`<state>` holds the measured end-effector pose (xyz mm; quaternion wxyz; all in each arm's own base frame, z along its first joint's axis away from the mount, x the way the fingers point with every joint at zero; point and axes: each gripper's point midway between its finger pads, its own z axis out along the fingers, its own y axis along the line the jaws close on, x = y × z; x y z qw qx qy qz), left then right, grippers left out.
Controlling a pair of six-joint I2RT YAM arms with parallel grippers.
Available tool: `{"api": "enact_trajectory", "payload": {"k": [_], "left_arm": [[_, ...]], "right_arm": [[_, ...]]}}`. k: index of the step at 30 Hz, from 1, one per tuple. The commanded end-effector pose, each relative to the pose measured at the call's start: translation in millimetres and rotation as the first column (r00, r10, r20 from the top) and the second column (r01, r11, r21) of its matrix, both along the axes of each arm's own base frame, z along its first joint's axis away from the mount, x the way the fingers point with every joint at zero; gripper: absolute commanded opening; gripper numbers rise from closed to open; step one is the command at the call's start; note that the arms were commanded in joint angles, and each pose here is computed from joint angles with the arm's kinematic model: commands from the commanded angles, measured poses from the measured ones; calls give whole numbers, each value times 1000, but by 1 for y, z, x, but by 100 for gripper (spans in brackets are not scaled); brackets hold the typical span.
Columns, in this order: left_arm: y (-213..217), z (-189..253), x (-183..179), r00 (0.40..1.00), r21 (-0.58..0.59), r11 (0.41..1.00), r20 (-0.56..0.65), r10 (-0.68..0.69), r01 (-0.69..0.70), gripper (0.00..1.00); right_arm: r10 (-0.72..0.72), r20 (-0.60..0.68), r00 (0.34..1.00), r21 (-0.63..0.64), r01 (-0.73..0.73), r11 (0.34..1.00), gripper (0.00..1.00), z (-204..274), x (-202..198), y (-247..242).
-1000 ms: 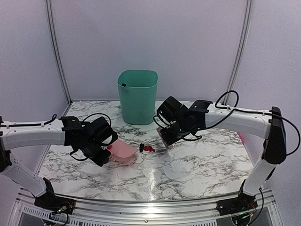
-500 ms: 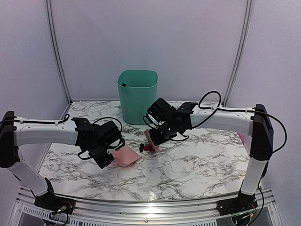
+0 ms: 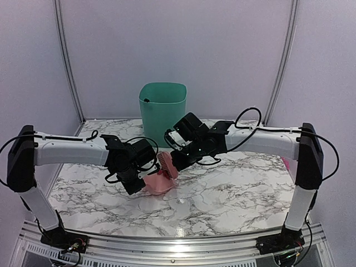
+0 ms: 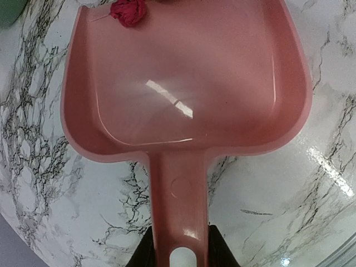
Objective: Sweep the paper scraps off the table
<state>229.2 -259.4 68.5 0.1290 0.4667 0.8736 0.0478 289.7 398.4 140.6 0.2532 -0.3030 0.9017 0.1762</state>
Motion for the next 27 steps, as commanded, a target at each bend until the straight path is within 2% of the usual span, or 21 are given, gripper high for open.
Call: {"api": "enact_trajectory", "payload": {"k": [1,6,16,22,27], "left_arm": [[2,-6,1,1000,22,1000,-22,-13,13,0],[3,-6,0,1000,7,1000,-22,2,-2,0],[18,-6,-19,997,-28,998,-60,50,-52,0],[22,-8,-21,994,-31,996,-72,80,-82,0],[25,-10,-20,987,-40,989,-87,135,-139,0]], "right_arm": [[56,12,998,56,-56,997,0,9,0,15],[61,34,998,64,-64,996,0,24,0,13],[-70,204,976,44,62,997,0,79,26,-16],[-134,281,950,0,140,990,0,68,53,-22],[-126,336,933,-78,161,984,0,46,74,-16]]}}
